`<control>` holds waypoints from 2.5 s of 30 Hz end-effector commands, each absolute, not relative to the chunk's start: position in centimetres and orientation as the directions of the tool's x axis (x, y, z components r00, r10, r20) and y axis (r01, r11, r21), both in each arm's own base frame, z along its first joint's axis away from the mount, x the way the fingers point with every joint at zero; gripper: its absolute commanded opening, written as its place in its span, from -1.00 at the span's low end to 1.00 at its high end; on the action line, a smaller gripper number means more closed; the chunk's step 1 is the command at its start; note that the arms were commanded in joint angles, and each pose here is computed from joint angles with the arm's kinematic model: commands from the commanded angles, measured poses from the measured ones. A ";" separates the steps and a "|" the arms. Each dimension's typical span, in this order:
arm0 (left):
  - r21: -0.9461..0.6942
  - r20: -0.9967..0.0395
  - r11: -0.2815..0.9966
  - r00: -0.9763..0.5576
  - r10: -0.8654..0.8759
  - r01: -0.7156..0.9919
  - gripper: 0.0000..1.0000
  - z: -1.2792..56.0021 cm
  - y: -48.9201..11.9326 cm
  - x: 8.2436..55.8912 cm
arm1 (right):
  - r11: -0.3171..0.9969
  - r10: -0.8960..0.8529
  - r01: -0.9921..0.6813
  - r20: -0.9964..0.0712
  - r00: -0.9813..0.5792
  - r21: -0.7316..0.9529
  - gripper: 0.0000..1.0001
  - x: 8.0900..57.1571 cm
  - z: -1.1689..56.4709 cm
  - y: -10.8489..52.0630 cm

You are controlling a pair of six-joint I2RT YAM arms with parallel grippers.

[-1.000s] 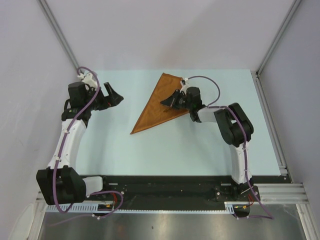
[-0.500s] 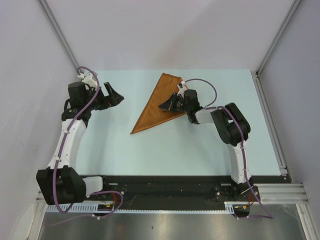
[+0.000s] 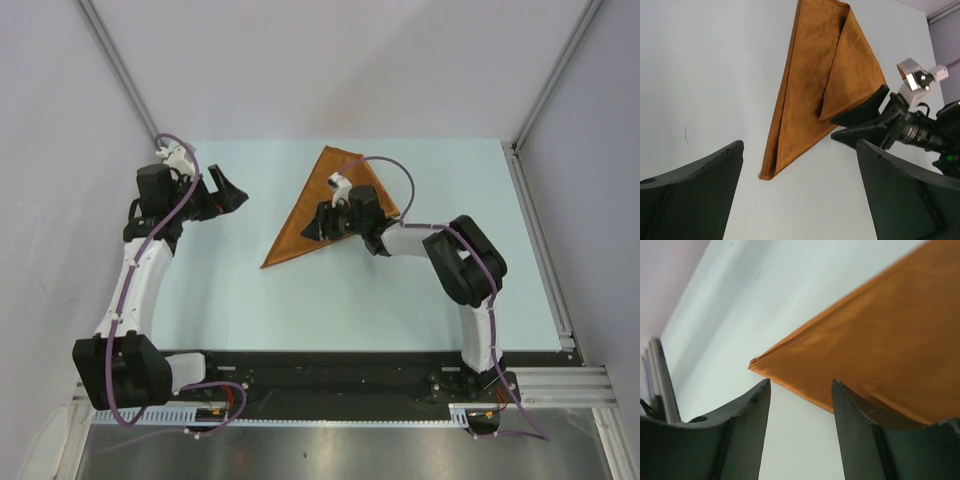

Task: Fold the napkin, place the utensils inside, and roll it up
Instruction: Fold the napkin at the center of the board.

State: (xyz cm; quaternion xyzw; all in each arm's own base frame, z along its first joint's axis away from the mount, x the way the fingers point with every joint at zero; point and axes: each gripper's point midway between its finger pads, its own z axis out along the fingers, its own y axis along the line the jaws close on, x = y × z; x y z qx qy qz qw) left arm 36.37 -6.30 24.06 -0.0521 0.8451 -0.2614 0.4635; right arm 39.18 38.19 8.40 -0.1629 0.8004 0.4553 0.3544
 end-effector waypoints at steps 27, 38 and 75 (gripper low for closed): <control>-0.484 -0.786 0.855 -0.522 -0.331 0.187 0.99 25.6 -6.5 36.2 | 0.407 -0.599 -0.789 -0.786 0.150 -0.461 0.24 33.4 4.5 48.1; -0.487 -0.784 0.853 -0.524 -0.333 0.186 0.99 25.6 -6.5 36.2 | 0.297 -0.651 -0.828 -0.735 0.189 -0.476 -0.27 33.0 2.7 49.5; -0.497 -0.777 0.849 -0.528 -0.343 0.179 0.99 25.3 -6.3 36.3 | 0.775 0.407 -0.380 -0.859 -0.310 0.505 -1.00 46.4 14.1 28.1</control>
